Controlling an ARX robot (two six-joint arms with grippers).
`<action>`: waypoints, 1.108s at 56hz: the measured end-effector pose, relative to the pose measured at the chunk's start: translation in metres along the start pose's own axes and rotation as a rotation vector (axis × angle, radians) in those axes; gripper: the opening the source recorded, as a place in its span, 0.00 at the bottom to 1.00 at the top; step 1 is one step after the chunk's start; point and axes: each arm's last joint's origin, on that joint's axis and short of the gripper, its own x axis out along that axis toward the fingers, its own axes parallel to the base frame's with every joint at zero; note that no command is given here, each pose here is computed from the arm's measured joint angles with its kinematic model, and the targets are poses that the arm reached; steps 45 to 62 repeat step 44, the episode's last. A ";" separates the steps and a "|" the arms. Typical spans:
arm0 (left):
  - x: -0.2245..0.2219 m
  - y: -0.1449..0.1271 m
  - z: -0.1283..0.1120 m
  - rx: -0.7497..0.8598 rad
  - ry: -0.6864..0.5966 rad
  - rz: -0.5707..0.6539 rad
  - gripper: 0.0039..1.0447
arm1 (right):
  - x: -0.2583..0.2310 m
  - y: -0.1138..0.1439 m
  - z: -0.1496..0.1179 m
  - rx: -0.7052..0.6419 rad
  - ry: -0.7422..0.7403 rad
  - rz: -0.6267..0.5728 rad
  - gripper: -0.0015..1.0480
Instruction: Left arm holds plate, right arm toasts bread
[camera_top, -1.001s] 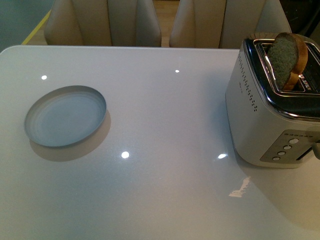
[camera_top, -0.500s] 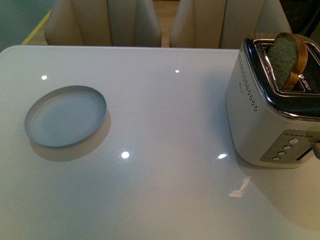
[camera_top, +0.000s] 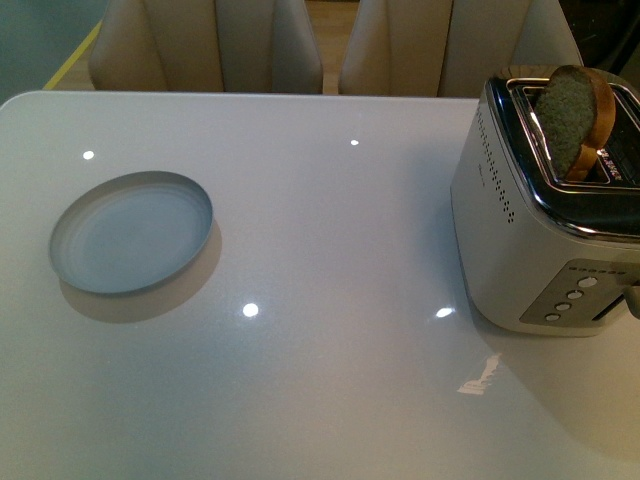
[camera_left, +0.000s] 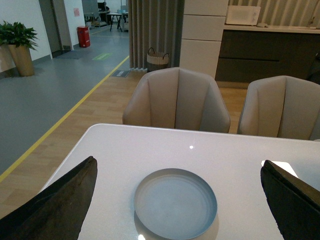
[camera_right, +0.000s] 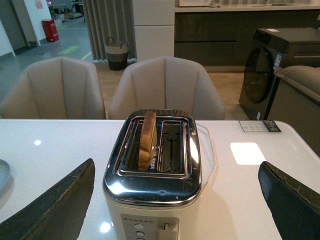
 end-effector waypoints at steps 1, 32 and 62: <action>0.000 0.000 0.000 0.000 0.000 0.000 0.93 | 0.000 0.000 0.000 0.000 0.000 0.000 0.91; 0.000 0.000 0.000 0.000 0.000 0.000 0.93 | 0.000 0.000 0.000 0.000 0.000 0.000 0.91; 0.000 0.000 0.000 0.000 0.000 0.000 0.93 | 0.000 0.000 0.000 0.000 0.000 0.000 0.91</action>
